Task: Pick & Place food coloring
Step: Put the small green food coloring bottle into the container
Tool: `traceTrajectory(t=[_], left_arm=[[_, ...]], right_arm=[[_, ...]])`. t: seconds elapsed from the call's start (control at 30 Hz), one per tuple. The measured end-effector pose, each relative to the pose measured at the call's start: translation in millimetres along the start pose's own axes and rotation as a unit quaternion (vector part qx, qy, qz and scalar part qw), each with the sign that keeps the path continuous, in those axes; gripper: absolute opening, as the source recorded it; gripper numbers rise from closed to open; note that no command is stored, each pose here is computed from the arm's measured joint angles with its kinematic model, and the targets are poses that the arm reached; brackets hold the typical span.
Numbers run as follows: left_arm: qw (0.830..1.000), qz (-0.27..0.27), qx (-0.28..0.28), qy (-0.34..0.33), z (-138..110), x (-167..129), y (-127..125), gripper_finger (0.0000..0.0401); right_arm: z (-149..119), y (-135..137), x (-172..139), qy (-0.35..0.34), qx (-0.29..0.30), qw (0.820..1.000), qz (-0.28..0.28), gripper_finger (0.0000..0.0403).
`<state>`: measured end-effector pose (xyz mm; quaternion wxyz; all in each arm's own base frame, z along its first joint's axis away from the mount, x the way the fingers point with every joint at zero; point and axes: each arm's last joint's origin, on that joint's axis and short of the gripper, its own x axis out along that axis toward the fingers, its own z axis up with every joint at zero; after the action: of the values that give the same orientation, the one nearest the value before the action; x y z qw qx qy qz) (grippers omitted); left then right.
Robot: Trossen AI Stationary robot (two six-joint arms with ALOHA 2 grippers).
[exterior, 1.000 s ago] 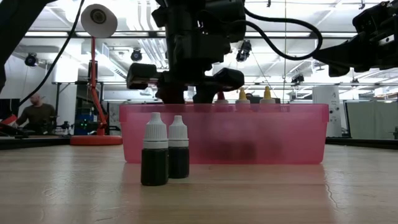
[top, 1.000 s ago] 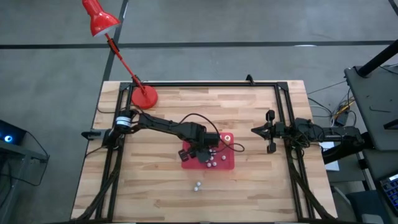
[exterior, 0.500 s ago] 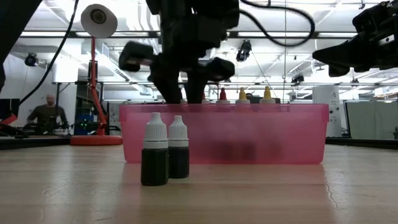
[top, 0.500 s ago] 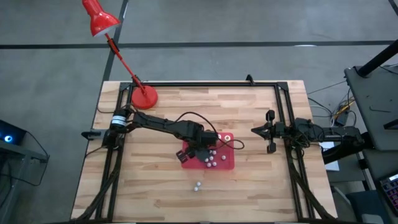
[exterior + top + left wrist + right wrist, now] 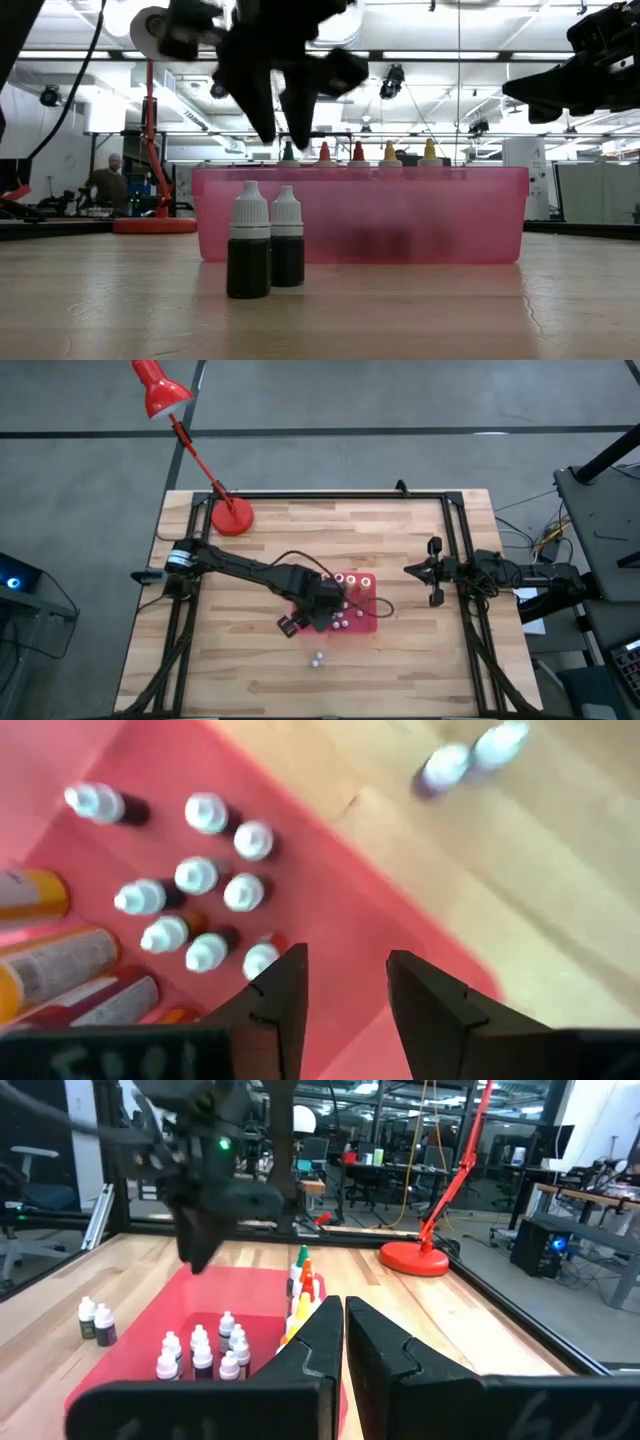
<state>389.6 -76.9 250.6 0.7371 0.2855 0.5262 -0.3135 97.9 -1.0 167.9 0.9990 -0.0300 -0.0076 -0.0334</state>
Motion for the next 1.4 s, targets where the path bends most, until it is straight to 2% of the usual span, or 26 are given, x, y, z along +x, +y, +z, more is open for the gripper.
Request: traceTrajectory(t=[0.23, 0.43, 0.6, 0.8, 0.9, 1.0, 1.13, 1.23, 1.3, 1.4], left_arm=[[0.999, -0.002, -0.033, -0.015, 21, -16, -23, 0.011], [0.991, -0.001, -0.128, -0.037, 37, -26, -36, 0.011], [0.97, -0.01, -0.241, -0.038, 44, -26, -46, 0.011], [0.933, -0.022, -0.356, -0.052, 56, -25, -61, 0.011], [0.901, -0.029, -0.428, -0.058, 61, -25, -66, 0.011], [0.859, -0.037, -0.507, -0.063, 65, -25, -70, 0.011], [0.772, -0.049, -0.632, -0.053, 68, -24, -78, 0.011], [0.718, -0.054, -0.692, -0.052, 72, -24, -85, 0.011], [0.7, -0.048, -0.71, -0.061, 75, -24, -88, 0.011], [0.683, -0.035, -0.726, -0.073, 78, -24, -94, 0.011]], right_arm=[[0, 0, 0, 0.0, 0.0, 1.0, 0.0, 0.0009], [0, 0, 0, 0.0, 0.0, 1.0, 0.0, 0.0009], [0, 0, 0, 0.0, 0.0, 1.0, 0.0, 0.0009], [0, 0, 0, 0.0, 0.0, 1.0, 0.0, 0.0009], [0, 0, 0, 0.0, 0.0, 1.0, 0.0, 0.0009], [0, 0, 0, 0.0, 0.0, 1.0, 0.0, 0.0009], [0, 0, 0, 0.0, 0.0, 1.0, 0.0, 0.0009], [0, 0, 0, 0.0, 0.0, 1.0, 0.0, 0.0009], [0, 0, 0, 0.0, 0.0, 1.0, 0.0, 0.0009], [0, 0, 0, 0.0, 0.0, 1.0, 0.0, 0.0009]])
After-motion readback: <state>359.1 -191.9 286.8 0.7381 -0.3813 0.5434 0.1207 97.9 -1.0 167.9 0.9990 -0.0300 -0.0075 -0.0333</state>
